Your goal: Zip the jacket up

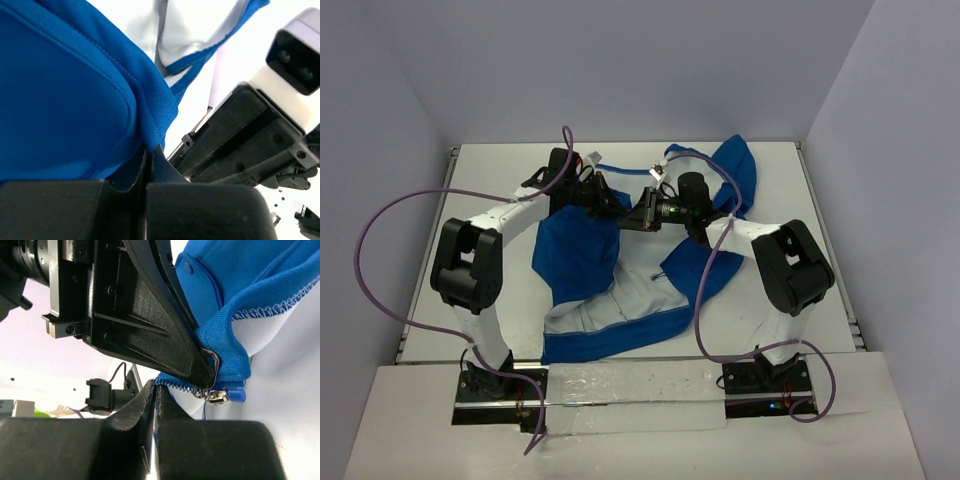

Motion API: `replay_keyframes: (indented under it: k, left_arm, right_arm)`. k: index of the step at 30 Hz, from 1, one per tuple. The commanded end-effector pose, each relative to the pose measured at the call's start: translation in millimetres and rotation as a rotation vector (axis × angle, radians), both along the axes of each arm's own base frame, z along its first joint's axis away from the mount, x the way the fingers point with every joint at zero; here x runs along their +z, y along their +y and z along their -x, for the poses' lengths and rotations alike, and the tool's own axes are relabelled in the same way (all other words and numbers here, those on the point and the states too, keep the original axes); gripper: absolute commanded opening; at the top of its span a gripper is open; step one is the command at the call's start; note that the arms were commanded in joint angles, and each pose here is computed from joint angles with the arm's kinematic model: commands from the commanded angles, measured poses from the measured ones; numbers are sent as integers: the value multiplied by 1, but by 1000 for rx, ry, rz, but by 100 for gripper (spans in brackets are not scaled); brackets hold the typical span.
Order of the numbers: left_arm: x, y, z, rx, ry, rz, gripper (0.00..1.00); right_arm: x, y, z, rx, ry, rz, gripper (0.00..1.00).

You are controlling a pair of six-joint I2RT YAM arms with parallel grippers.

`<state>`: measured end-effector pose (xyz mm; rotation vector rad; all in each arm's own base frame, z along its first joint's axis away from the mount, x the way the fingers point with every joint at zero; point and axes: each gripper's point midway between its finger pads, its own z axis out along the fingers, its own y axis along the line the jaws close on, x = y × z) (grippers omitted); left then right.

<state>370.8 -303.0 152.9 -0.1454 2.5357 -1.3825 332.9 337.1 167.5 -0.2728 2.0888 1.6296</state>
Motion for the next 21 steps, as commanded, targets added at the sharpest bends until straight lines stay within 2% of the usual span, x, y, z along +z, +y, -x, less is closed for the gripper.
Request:
replay_keyframes:
  k: [1,4,5,8,14,18,19,21]
  left_arm:
    - [20,7,-16,80,-67,-15,0]
    - [25,16,-17,135,-77,-19,0]
    - [26,22,-17,167,-75,-21,0]
    - [23,34,-16,217,-49,-23,0]
    - [12,41,-5,256,73,-10,0]
    - [35,28,4,238,106,167,0]
    - [43,25,5,233,95,223,0]
    - [49,24,8,211,90,255,0]
  right_arm:
    - [19,-9,1,13,-68,-18,38]
    - [23,-29,-4,-34,-70,-13,72]
    - [26,-41,-7,-63,-70,-10,78]
    - [37,-63,-11,-123,-63,-10,80]
    - [24,-100,-29,-321,53,21,77]
    - [23,-79,-31,-332,122,-28,73]
    - [27,-67,-27,-311,127,-46,73]
    - [30,-59,-27,-302,137,-73,77]
